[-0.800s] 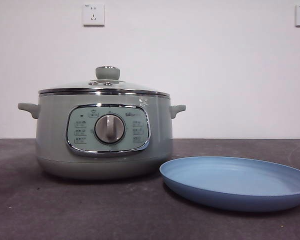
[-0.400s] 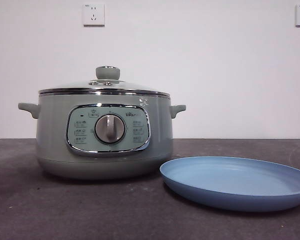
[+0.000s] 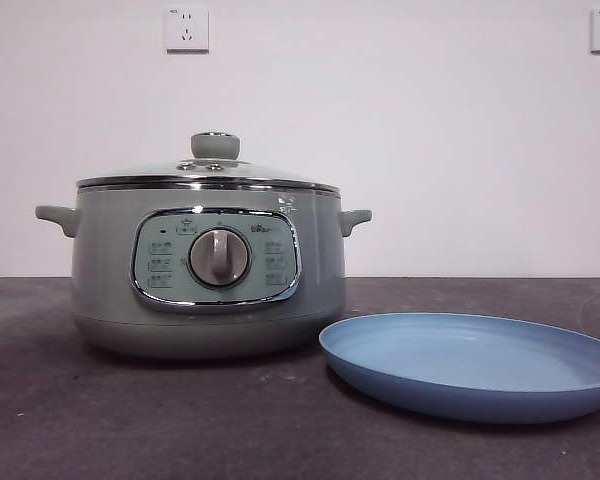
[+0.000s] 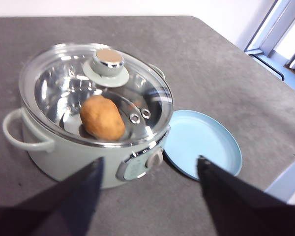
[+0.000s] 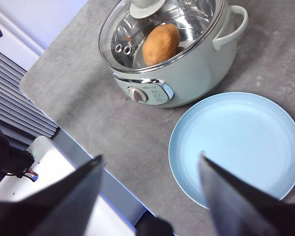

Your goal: Take the potato out from the steamer,put the potato on the plate,close the lid

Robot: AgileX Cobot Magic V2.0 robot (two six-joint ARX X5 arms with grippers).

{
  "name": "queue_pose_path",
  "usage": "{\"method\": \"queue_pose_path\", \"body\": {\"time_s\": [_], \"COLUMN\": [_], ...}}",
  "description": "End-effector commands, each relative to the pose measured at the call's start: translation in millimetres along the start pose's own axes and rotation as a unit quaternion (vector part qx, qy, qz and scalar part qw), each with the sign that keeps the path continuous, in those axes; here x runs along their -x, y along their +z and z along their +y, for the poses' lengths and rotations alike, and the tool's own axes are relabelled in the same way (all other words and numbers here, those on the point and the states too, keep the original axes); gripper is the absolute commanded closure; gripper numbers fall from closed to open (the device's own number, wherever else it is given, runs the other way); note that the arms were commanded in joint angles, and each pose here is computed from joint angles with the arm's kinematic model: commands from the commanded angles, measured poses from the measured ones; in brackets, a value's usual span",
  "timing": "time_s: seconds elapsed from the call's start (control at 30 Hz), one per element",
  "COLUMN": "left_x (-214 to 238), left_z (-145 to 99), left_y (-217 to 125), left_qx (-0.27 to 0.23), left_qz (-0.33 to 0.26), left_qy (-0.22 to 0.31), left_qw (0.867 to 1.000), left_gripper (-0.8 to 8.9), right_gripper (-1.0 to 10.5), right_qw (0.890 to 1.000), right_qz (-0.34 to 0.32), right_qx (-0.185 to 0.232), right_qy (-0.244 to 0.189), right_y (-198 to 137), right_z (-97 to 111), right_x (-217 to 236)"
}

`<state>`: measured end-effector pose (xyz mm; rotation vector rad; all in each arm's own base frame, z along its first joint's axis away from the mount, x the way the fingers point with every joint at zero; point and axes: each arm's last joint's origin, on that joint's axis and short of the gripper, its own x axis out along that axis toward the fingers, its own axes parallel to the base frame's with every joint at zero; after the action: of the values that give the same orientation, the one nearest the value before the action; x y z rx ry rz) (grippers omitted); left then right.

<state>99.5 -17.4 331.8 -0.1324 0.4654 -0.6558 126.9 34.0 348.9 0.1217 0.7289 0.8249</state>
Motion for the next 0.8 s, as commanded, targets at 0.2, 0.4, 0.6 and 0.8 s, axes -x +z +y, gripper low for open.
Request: {"method": "queue_pose_path", "body": {"time_s": [0.2,0.4,0.6,0.8], "left_x": [-12,-36,-75,-127], "left_z": [9,18,25,29], "left_y": [11,32,58,82], "left_qx": [0.0,-0.004,-0.026,-0.055], "left_qz": [0.001,0.018,0.033,0.049], "left_qy": [0.004,-0.009,-0.004,0.013], "left_qw": [1.0,1.0,0.999,0.997], "left_gripper": [1.57,1.57,1.57,1.57], "right_gripper": [2.9,2.9,2.9,2.9], "right_qw": [1.0,1.0,1.0,1.0], "right_qz": [-0.003,-0.008,-0.009,-0.008], "right_qx": [0.001,0.005,0.006,0.005], "right_qy": [0.001,0.0,-0.001,-0.002], "right_y": [1,2,2,3], "right_z": [1,1,1,0], "right_x": [0,0,0,0]}}
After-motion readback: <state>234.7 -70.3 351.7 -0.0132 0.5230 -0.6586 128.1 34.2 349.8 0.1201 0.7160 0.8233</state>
